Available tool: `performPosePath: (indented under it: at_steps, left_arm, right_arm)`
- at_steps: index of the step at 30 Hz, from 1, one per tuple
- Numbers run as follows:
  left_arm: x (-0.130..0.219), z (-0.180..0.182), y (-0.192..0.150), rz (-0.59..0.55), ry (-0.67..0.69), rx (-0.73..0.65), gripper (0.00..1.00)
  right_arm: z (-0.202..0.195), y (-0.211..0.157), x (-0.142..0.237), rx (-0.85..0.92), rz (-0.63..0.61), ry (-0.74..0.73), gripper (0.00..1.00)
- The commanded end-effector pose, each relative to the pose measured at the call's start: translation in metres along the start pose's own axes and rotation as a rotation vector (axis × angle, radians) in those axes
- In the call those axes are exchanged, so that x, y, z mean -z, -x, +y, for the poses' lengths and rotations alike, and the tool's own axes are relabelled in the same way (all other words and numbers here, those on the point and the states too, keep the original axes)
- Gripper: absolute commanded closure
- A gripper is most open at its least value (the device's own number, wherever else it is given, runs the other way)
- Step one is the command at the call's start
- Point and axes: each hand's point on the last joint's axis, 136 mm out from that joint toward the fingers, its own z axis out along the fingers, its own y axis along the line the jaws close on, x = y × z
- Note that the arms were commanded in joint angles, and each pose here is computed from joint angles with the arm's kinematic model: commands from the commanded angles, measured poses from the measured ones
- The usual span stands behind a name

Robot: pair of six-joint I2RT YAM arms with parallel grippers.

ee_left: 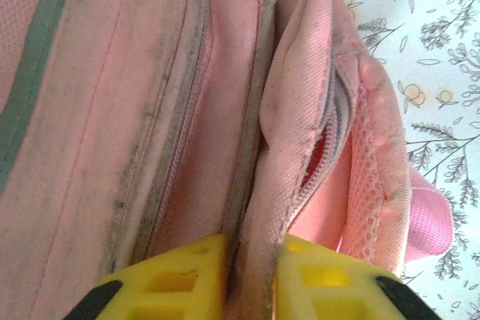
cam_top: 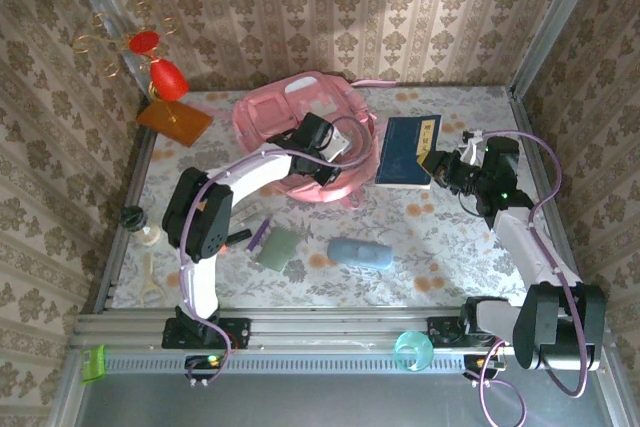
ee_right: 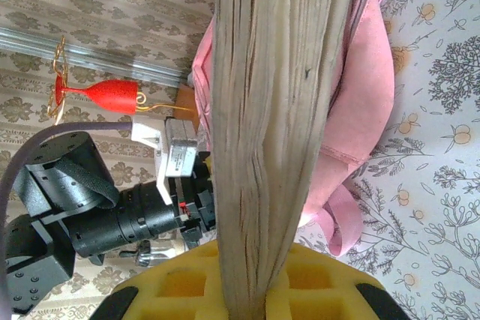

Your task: Pack the student bag

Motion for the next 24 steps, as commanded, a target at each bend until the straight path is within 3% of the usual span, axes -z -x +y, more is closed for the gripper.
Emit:
performPosePath:
  at_steps: [1, 8, 11, 19, 24]
  left_arm:
    - [0.01, 0.006, 0.013, -0.039, -0.034, 0.032, 0.84]
    - [0.028, 0.011, 0.029, -0.114, -0.102, 0.085, 1.0]
    - [0.044, 0.011, 0.043, -0.175, -0.125, 0.102, 1.0]
    - [0.129, 0.023, 0.093, -0.434, -0.147, 0.097, 1.0]
    - [0.168, 0.016, 0.111, -0.52, -0.214, 0.048, 1.0]
  right_arm:
    - [-0.001, -0.007, -0.001, 0.021, 0.046, 0.012, 1.0]
    - [-0.01, -0.019, -0.001, 0.013, 0.083, -0.006, 1.0]
    - [-0.014, -0.025, -0.002, 0.0, 0.105, -0.012, 1.0]
    - [-0.005, -0.068, -0.016, -0.01, 0.271, 0.04, 1.0]
    - [0.012, -0.093, -0.05, -0.021, 0.344, 0.104, 1.0]
